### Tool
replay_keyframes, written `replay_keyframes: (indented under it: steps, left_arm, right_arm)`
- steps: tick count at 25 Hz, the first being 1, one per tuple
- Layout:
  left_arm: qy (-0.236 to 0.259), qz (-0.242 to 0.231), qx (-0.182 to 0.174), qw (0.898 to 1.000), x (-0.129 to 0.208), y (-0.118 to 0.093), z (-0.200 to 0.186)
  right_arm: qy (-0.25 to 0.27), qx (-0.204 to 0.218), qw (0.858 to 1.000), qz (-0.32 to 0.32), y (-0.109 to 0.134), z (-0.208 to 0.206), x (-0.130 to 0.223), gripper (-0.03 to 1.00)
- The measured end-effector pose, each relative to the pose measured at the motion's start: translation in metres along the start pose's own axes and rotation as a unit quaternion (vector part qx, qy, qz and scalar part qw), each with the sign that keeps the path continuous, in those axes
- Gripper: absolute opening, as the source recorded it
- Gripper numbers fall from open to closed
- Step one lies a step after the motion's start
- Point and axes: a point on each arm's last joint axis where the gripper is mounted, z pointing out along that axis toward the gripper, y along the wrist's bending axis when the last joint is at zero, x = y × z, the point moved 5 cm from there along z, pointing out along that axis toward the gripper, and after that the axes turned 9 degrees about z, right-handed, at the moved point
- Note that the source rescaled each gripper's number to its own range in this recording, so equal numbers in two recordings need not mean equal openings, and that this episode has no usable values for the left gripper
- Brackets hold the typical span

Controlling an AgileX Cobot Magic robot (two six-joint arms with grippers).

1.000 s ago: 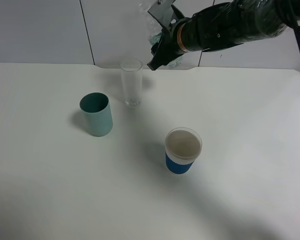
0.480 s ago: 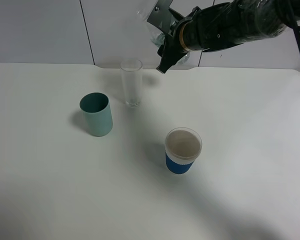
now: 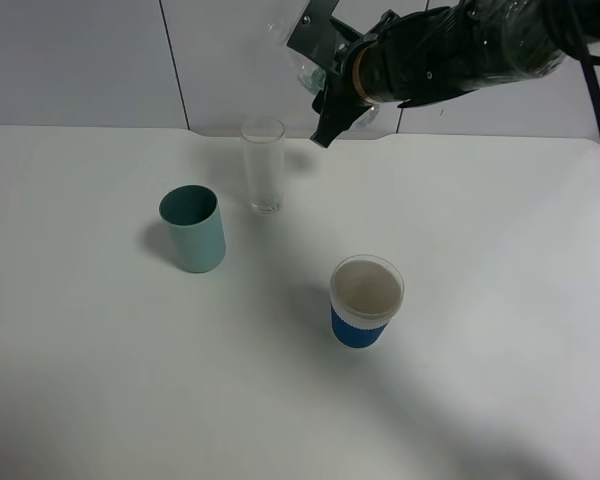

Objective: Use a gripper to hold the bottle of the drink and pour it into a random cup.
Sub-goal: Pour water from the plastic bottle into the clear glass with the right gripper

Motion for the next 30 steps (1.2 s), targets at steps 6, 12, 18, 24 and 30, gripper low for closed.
replay_keyframes:
  steps: [6, 12, 18, 24, 30]
  left_arm:
    - [0.0, 0.0, 0.0, 1.0, 0.0, 0.0, 0.0]
    - [0.0, 0.0, 0.0, 1.0, 0.0, 0.0, 0.0]
    - [0.0, 0.0, 0.0, 1.0, 0.0, 0.0, 0.0]
    - [0.0, 0.0, 0.0, 1.0, 0.0, 0.0, 0.0]
    - [0.0, 0.0, 0.0, 1.0, 0.0, 0.0, 0.0]
  right_arm:
    - [-0.004, 0.003, 1.0, -0.012, 0.007, 0.003, -0.006, 0.0]
    - [-0.01, 0.005, 1.0, -0.028, 0.01, 0.001, -0.012, 0.0]
    - [-0.009, 0.007, 0.996, -0.094, 0.013, 0.0, -0.014, 0.0]
    - [-0.001, 0.019, 0.991, -0.133, 0.009, 0.0, -0.012, 0.0]
    - [-0.001, 0.019, 0.987, -0.157, 0.009, 0.0, -0.012, 0.0]
